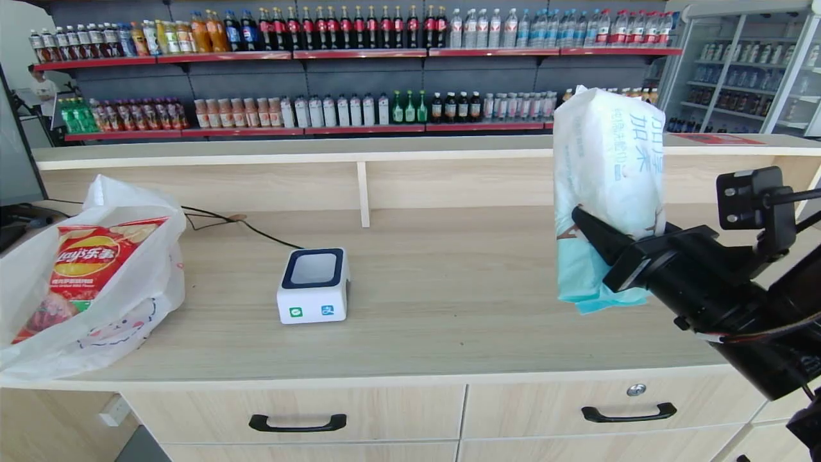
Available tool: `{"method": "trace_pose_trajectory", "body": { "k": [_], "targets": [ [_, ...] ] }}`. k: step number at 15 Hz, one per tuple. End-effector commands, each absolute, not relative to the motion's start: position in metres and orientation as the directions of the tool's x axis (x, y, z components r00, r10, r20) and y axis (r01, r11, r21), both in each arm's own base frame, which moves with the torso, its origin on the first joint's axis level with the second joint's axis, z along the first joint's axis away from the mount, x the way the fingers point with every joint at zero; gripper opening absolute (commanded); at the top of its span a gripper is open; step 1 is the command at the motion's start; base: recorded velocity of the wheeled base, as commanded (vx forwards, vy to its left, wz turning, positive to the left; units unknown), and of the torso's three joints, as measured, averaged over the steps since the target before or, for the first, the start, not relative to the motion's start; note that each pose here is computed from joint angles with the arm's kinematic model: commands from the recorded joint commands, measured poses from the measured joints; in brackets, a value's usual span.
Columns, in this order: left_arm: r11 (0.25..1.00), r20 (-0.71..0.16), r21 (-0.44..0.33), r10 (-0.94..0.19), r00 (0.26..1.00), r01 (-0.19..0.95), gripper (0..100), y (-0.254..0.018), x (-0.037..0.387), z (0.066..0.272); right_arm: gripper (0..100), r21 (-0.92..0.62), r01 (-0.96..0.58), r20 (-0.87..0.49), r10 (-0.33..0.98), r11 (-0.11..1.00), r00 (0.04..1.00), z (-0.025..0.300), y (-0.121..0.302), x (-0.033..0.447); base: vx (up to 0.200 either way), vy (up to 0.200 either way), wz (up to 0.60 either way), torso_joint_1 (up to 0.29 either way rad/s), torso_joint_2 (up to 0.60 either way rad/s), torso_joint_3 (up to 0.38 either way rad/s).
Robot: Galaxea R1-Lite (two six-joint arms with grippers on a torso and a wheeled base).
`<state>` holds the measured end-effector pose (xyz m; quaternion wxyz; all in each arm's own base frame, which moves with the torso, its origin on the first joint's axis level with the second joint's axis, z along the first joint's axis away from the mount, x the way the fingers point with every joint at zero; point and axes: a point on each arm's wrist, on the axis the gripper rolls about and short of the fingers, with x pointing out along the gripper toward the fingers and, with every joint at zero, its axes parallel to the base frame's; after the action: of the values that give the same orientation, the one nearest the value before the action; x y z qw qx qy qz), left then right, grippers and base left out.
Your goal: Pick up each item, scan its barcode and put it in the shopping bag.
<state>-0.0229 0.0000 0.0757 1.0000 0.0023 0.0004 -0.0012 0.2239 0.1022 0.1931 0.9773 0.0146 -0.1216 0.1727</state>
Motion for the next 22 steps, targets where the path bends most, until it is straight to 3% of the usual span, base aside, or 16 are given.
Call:
{"method": "trace_pose_trajectory", "body": {
  "k": [1, 4, 7, 22],
  "targets": [
    [1.000, -0.002, 0.003, 0.000, 1.000, 0.000, 100, 0.000, -0.023, 0.076, 0, -0.011, -0.330, 0.263, 0.321, 0.944, 0.910, 0.195, 0.099, 0.224, 0.000, 0.000, 0.00, 0.000, 0.00, 0.000],
    [1.000, 0.000, 0.005, 0.000, 1.000, 0.000, 100, 0.000, -0.023, 0.076, 0, -0.017, -0.331, 0.327, 0.318, 0.943, 0.890, 0.209, 0.102, 0.227, -0.200, 0.000, 0.00, 0.004, 0.00, 0.006],
    [1.000, 0.000, 0.006, 0.000, 1.000, 0.000, 100, 0.000, -0.023, 0.076, 0, -0.020, -0.330, 0.321, 0.319, 0.944, 0.892, 0.207, 0.102, 0.228, 0.000, 0.000, 0.00, 0.000, 0.00, 0.000],
    [1.000, 0.000, -0.008, 0.000, 1.000, 0.000, 100, 0.000, -0.023, 0.075, 0, -0.014, -0.320, 0.340, 0.306, 0.947, 0.889, 0.209, 0.104, 0.242, 0.000, 0.200, 0.00, 0.004, 0.00, 0.003]
  ]
}}
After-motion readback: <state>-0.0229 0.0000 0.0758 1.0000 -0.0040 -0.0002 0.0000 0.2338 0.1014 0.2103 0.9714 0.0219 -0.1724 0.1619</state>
